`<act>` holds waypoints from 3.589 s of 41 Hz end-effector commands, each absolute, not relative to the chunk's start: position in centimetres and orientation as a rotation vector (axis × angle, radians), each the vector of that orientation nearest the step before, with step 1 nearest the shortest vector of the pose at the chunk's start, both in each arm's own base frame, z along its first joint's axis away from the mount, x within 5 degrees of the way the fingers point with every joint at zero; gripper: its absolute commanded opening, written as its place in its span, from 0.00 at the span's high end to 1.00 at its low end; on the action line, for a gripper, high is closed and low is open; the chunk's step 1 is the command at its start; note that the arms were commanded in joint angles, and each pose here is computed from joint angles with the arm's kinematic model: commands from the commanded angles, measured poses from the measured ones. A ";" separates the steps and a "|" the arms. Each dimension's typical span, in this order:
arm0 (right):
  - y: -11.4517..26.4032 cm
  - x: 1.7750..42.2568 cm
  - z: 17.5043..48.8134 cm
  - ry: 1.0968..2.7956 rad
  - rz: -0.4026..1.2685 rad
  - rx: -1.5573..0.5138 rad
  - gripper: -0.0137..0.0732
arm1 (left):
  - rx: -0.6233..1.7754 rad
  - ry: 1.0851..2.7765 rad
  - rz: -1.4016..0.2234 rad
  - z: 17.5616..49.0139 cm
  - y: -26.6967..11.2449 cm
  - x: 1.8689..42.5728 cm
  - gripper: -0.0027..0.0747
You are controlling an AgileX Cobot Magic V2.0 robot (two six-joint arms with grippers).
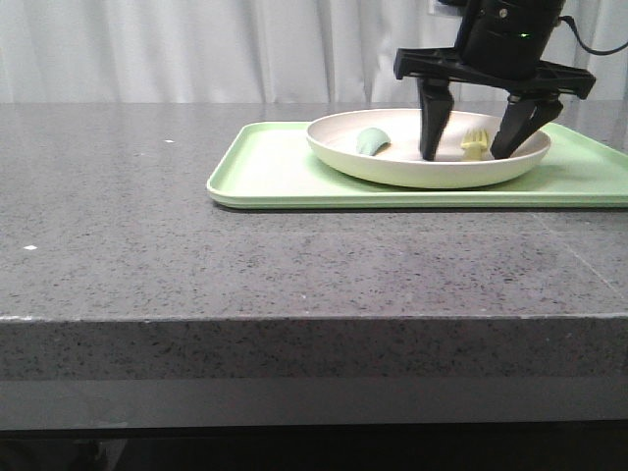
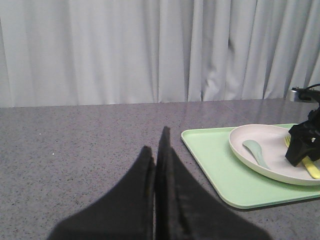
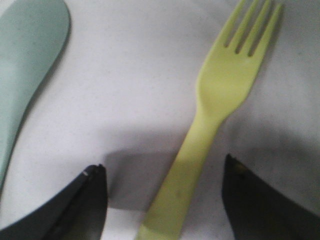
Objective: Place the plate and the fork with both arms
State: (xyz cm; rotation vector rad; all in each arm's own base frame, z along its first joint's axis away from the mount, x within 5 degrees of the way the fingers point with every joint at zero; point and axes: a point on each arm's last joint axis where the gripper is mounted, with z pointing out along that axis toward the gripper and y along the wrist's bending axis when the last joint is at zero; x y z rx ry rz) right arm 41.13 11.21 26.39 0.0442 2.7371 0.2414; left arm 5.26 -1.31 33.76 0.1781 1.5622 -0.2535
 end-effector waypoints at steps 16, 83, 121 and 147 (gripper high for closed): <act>11.1 40.8 29.0 2.659 0.278 0.049 0.88 | 0.165 1.467 -0.275 35.2 -1.3 5.1 0.99; 1.1 42.7 30.5 2.682 0.082 0.175 0.55 | 0.165 1.467 -0.275 35.2 -1.3 5.1 0.99; 1.3 33.6 43.5 2.293 0.096 0.075 0.97 | 0.165 1.467 -0.275 35.2 -1.3 5.1 0.99; 1.1 18.1 36.0 1.920 0.095 0.014 0.97 | 0.165 1.467 -0.275 35.2 -1.3 5.1 0.99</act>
